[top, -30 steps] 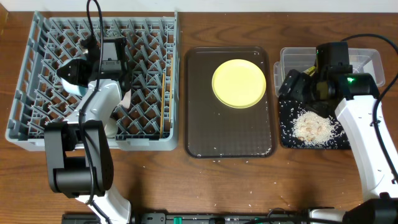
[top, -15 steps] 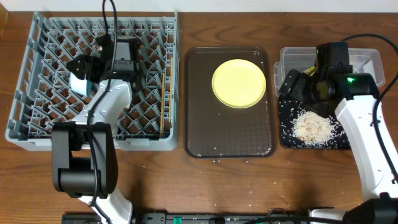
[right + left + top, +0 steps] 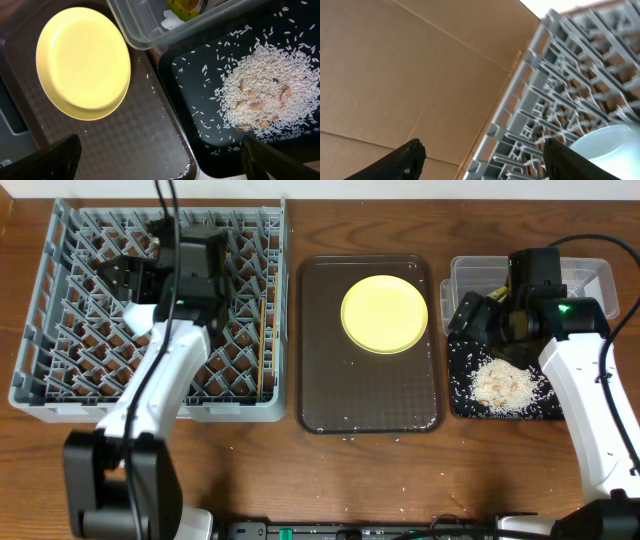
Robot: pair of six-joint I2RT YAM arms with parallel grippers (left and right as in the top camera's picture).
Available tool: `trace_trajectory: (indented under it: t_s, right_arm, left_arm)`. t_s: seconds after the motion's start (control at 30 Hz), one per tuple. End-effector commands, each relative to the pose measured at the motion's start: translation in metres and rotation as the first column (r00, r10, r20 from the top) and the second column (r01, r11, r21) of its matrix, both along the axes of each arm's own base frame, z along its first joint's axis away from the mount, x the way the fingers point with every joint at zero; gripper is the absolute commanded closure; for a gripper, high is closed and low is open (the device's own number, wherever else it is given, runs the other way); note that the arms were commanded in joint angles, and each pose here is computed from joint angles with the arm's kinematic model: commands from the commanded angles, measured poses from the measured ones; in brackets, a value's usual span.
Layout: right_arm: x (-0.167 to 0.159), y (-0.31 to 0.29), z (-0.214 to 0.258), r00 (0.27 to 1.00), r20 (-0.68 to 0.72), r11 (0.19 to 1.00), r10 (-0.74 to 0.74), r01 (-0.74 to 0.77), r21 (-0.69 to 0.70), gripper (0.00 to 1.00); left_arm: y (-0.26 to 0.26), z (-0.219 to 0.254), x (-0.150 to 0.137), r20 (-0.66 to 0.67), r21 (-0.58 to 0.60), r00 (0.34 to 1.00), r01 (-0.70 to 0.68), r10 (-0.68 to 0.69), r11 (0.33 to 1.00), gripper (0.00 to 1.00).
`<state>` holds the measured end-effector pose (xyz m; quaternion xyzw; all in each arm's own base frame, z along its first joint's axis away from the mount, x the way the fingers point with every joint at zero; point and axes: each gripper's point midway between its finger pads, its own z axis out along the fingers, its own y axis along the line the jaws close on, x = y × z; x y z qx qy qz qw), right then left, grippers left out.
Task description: Sort waste into correct bins and load items into the dishwasher
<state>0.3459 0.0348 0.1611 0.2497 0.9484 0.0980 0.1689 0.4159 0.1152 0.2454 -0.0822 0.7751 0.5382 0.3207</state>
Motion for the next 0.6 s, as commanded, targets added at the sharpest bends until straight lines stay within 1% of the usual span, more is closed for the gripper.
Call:
trace_trajectory:
  t_s: [0.0, 0.07, 0.1, 0.23, 0.27, 0.3, 0.37, 0.4, 0.47, 0.5, 0.57]
  right_arm:
    - [-0.001, -0.003, 0.006, 1.000, 0.016, 1.000, -0.013, 0.013, 0.004, 0.01]
    - [-0.001, -0.003, 0.006, 1.000, 0.016, 1.000, -0.013, 0.013, 0.004, 0.01]
    - [-0.001, -0.003, 0.006, 1.000, 0.016, 1.000, -0.013, 0.013, 0.004, 0.01]
    - [-0.001, -0.003, 0.006, 1.000, 0.016, 1.000, -0.013, 0.013, 0.004, 0.01]
    - [-0.001, -0.003, 0.006, 1.000, 0.016, 1.000, -0.013, 0.013, 0.004, 0.01]
    - [-0.001, -0.003, 0.006, 1.000, 0.016, 1.000, -0.013, 0.013, 0.004, 0.01]
    - [-0.001, -0.003, 0.006, 1.000, 0.016, 1.000, -0.013, 0.013, 0.004, 0.01]
    - [-0.001, -0.003, 0.006, 1.000, 0.016, 1.000, -0.013, 0.013, 0.004, 0.01]
    - [-0.001, -0.003, 0.006, 1.000, 0.016, 1.000, -0.013, 0.013, 0.004, 0.01]
    - [-0.001, -0.003, 0.006, 1.000, 0.016, 1.000, -0.013, 0.013, 0.004, 0.01]
    - [-0.001, -0.003, 0.006, 1.000, 0.016, 1.000, -0.013, 0.013, 0.004, 0.01]
  left_arm:
    - [0.002, 0.025, -0.011, 0.086, -0.016, 0.996, -0.007, 0.008, 1.000, 0.22]
    - [0.001, 0.035, -0.015, 0.114, -0.021, 0.993, -0.005, 0.008, 1.000, 0.22]
    - [0.001, 0.039, -0.017, 0.131, -0.024, 0.991, -0.003, 0.006, 1.000, 0.19]
    - [-0.010, 0.055, -0.027, 0.210, -0.064, 0.978, 0.026, -0.012, 0.998, 0.16]
    - [-0.017, 0.056, -0.028, 0.220, -0.091, 0.975, 0.061, -0.040, 0.994, 0.16]
    - [-0.028, 0.056, -0.032, 0.240, -0.161, 0.966, 0.136, -0.095, 0.977, 0.16]
    - [-0.028, 0.056, -0.038, 0.266, -0.214, 0.959, 0.156, -0.096, 0.964, 0.18]
    - [-0.021, 0.050, -0.042, 0.285, -0.283, 0.955, 0.166, -0.082, 0.945, 0.25]
    - [-0.018, 0.031, -0.042, 0.272, -0.400, 0.957, 0.208, -0.101, 0.893, 0.42]
    - [-0.019, 0.019, -0.040, 0.257, -0.470, 0.959, 0.233, -0.121, 0.851, 0.55]
    - [-0.019, 0.002, -0.039, 0.247, -0.576, 0.958, 0.266, -0.146, 0.772, 0.66]
